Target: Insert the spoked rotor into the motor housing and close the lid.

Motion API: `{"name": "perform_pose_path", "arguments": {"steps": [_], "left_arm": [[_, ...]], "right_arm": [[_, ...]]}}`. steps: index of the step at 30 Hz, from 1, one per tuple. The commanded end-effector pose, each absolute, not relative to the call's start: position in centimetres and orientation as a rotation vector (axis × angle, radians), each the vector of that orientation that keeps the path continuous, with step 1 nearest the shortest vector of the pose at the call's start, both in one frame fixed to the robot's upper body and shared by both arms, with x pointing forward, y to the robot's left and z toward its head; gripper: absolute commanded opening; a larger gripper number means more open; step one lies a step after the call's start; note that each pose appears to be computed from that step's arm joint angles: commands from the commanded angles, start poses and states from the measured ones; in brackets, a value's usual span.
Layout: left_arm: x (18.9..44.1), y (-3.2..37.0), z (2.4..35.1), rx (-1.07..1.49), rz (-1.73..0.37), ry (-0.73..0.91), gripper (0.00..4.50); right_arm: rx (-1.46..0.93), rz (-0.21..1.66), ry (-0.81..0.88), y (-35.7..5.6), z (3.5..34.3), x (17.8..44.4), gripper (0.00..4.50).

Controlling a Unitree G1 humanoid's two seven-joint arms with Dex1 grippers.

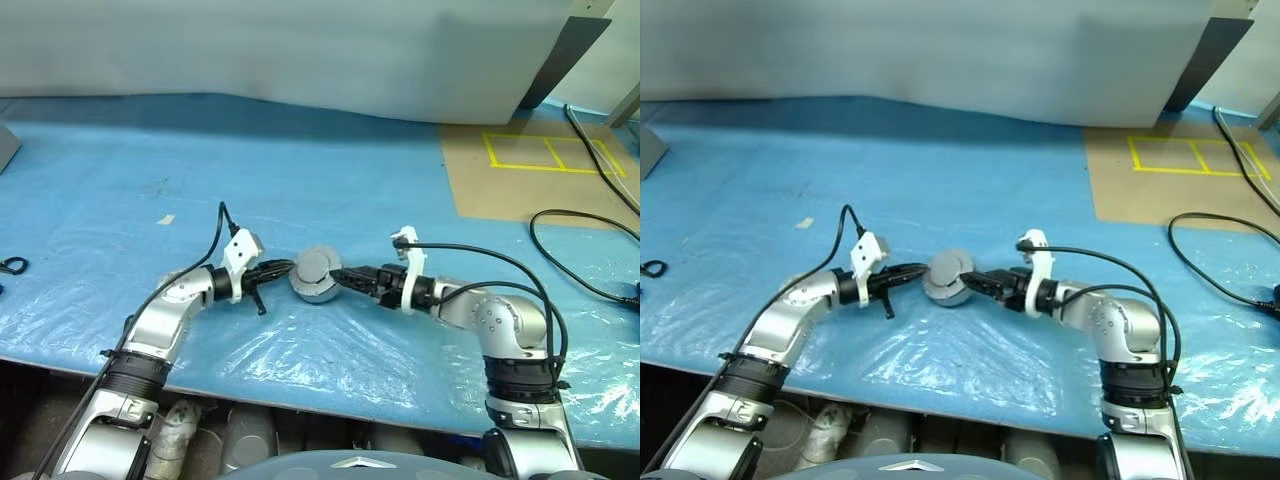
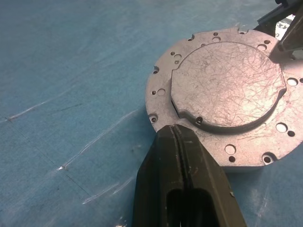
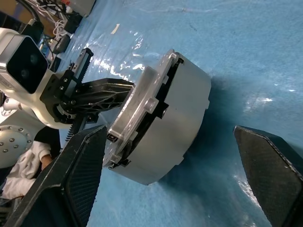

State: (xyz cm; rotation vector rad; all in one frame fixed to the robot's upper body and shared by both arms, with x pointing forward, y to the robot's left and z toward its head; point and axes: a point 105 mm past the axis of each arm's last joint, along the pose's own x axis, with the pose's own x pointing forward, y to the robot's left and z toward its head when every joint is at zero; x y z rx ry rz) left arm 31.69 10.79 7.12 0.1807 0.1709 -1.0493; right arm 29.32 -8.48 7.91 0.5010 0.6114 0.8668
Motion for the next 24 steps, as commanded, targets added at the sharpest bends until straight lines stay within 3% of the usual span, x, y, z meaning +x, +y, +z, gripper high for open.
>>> {"name": "perform_pose_path", "arguments": {"steps": [1,4,12,16,21,24], "left_arm": [[31.1,11.1,5.6,0.190,-1.066,0.241,0.00],[31.2,11.2,5.5,0.196,-1.063,0.243,0.00],[31.3,11.1,5.5,0.196,-1.068,0.239,0.00],[31.4,11.1,5.6,0.191,-1.065,0.236,0.00],[30.8,11.1,6.2,0.156,-1.090,0.233,0.00],[28.8,11.1,7.8,0.047,-1.186,0.242,0.00]], "right_arm": [[0.505,0.884,0.576,-7.8,8.8,29.3,4.45],[0.547,0.892,0.556,-7.4,9.1,29.4,4.45],[0.573,0.921,0.549,-6.8,9.6,29.0,1.90],[0.553,0.949,0.556,-6.4,9.6,28.5,1.20],[0.564,0.957,0.561,-5.9,9.6,28.5,1.17],[0.584,0.940,0.576,-5.9,9.3,28.7,1.17]]}}
